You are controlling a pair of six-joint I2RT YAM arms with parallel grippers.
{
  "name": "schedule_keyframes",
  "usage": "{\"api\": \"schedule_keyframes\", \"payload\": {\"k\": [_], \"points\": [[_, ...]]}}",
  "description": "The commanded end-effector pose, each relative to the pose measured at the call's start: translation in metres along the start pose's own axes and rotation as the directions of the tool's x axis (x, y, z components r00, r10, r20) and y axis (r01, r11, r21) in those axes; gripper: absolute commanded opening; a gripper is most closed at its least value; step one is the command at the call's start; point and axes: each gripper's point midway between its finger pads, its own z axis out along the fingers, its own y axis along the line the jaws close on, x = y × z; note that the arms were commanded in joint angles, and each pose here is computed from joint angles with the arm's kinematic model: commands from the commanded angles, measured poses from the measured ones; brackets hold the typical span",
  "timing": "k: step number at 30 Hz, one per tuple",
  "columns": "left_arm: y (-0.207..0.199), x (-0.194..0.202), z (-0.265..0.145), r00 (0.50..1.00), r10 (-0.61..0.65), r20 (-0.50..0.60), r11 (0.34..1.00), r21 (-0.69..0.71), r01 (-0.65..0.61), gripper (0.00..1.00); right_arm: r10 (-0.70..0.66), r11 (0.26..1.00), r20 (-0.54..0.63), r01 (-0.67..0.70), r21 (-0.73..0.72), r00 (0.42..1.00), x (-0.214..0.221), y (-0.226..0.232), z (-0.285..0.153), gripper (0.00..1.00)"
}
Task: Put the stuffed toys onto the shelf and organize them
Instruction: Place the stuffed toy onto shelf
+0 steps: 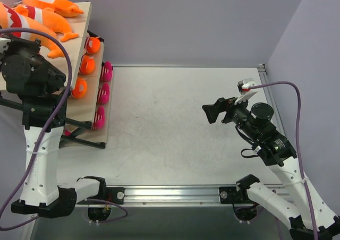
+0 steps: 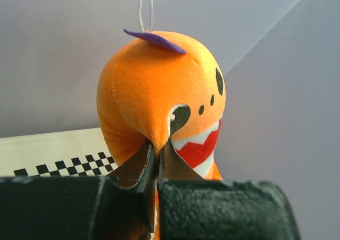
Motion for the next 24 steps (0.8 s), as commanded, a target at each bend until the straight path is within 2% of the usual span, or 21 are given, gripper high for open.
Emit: {"api": "schedule_keyframes", "payload": {"k": [1,5,9,12,19,24], "points": [[0.003,0.02,0.017,0.999,-0.008,-0.047,1.0,0.001,0.008,0.03,0.001,0.999,0.035,0.001,-0.043,0.999,-0.007,0.009,0.002,0.99],[0.011,0.039,0.029,0.996,-0.048,-0.077,0.999,-0.024,0.046,0.02,0.002,0.999,0.024,-0.001,-0.051,1.0,-0.005,0.01,0.005,0.99],[0.029,0.05,0.043,0.996,-0.035,-0.087,0.997,-0.067,0.029,0.02,0.001,0.999,0.017,0.0,-0.051,1.0,-0.002,0.009,0.006,0.99],[0.042,0.056,0.055,0.991,-0.084,-0.108,0.994,-0.085,0.076,0.03,0.001,0.999,0.014,0.0,-0.05,1.0,-0.001,0.009,0.008,0.99],[0.064,0.073,0.067,0.975,-0.166,-0.146,0.982,-0.114,0.151,0.08,0.002,0.999,-0.007,-0.002,-0.054,1.0,0.003,0.009,0.013,0.99],[0.071,0.084,0.071,0.957,-0.236,-0.168,0.968,-0.132,0.216,0.16,0.002,0.999,-0.008,-0.002,-0.054,1.0,0.003,0.009,0.013,0.99]]}}
